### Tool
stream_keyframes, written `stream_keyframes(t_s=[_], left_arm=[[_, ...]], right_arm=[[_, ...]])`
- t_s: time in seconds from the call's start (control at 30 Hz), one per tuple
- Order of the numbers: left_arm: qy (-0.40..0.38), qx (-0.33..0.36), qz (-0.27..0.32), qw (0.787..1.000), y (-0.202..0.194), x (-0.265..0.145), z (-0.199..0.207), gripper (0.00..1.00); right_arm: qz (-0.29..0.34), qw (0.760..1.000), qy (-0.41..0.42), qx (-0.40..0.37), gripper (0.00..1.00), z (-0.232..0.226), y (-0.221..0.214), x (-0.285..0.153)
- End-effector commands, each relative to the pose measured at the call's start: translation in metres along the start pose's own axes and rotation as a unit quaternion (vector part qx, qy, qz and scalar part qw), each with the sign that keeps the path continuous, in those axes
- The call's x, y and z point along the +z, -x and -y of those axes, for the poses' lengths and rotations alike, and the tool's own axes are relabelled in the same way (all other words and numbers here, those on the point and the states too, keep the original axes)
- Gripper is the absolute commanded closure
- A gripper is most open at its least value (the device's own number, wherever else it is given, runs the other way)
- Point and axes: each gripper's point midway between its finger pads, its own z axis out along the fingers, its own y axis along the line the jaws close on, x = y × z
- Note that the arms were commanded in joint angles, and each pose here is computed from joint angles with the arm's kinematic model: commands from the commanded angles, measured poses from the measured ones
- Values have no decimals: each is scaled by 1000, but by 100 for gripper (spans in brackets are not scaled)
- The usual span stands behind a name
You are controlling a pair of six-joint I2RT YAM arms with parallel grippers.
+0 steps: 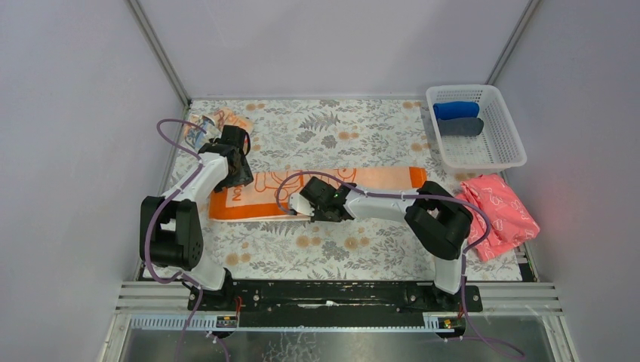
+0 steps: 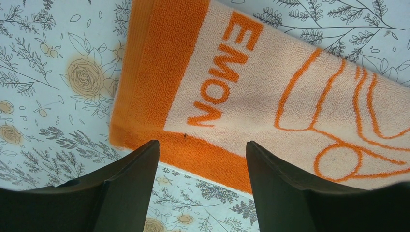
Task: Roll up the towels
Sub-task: Fold the towel at the center of the board.
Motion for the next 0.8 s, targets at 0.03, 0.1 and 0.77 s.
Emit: stream_keyframes(t_s=[0.03,0.1,0.77], left_arm=[[0,-4,10,1000,5,6,-1,34],[4,-3,3,1000,2,9,-2,34],[85,-26,-98,991,-30,63,-47,38]], right_arm=[[20,1000,-3,3,92,4,8,-26],[20,1000,-2,5,92,3,8,-29],[11,998,60,22,81,-30,-1,-14]])
